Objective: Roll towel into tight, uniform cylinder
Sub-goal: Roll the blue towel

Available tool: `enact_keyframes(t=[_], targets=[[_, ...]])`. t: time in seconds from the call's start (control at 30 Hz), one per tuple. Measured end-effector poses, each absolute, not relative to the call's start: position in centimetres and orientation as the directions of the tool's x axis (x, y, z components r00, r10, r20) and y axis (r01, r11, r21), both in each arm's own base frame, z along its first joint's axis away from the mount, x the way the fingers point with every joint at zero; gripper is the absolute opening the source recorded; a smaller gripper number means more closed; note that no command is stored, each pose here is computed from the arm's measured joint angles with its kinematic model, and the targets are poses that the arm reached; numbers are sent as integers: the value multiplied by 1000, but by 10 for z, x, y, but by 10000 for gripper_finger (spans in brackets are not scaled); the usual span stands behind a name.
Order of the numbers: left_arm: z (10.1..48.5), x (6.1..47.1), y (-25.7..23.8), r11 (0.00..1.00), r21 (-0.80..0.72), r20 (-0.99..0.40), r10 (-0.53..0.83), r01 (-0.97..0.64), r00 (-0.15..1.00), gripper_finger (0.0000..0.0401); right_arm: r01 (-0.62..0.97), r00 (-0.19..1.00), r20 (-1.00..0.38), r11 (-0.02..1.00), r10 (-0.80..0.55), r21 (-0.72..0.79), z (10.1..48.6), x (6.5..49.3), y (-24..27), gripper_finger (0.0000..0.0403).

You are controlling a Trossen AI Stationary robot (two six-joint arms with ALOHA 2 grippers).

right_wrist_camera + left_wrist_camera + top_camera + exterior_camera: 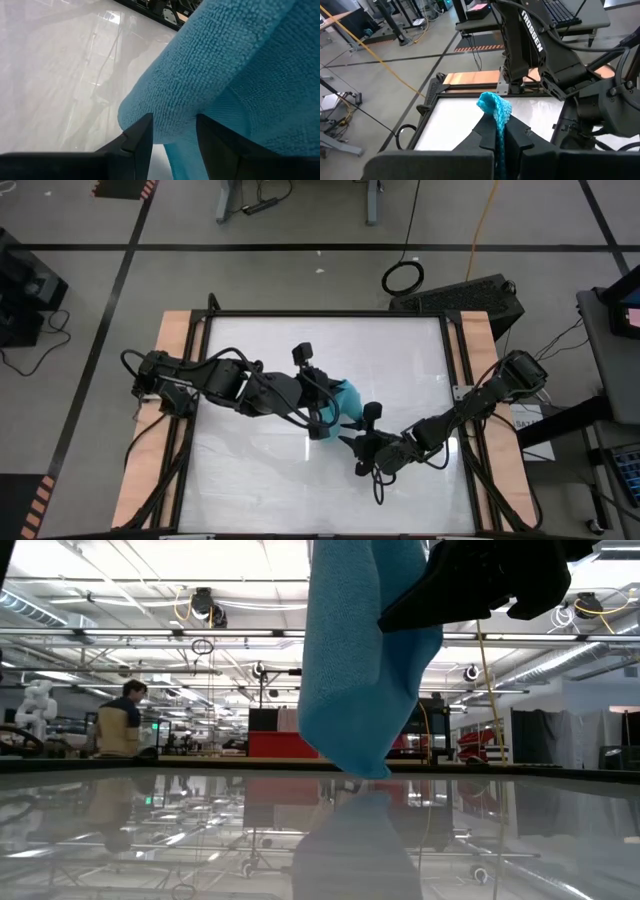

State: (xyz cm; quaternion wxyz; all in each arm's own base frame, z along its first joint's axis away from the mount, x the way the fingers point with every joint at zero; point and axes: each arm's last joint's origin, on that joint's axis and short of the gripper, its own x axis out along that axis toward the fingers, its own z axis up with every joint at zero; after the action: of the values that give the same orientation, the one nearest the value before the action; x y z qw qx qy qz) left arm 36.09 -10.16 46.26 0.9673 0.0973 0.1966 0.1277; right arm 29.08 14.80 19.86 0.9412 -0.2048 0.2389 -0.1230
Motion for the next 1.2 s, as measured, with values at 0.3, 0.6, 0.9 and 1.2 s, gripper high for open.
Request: enact_keyframes(t=[0.3,0.6,0.9,1.2], targets=[[455,357,-102,956,258,-438,243,-138,865,7,135,856,-399,887,-329,-442,199,291,148,142],[445,352,-101,957,281,-538,214,-66,815,7,227,896,-317,935,-310,-272,209,297,149,142],[444,352,-102,964,265,-556,171,-21,814,7,136,951,-268,987,-153,-79,219,309,143,142],[445,352,-103,967,256,-553,134,14,823,7,150,907,-386,986,-166,-72,173,329,132,142]])
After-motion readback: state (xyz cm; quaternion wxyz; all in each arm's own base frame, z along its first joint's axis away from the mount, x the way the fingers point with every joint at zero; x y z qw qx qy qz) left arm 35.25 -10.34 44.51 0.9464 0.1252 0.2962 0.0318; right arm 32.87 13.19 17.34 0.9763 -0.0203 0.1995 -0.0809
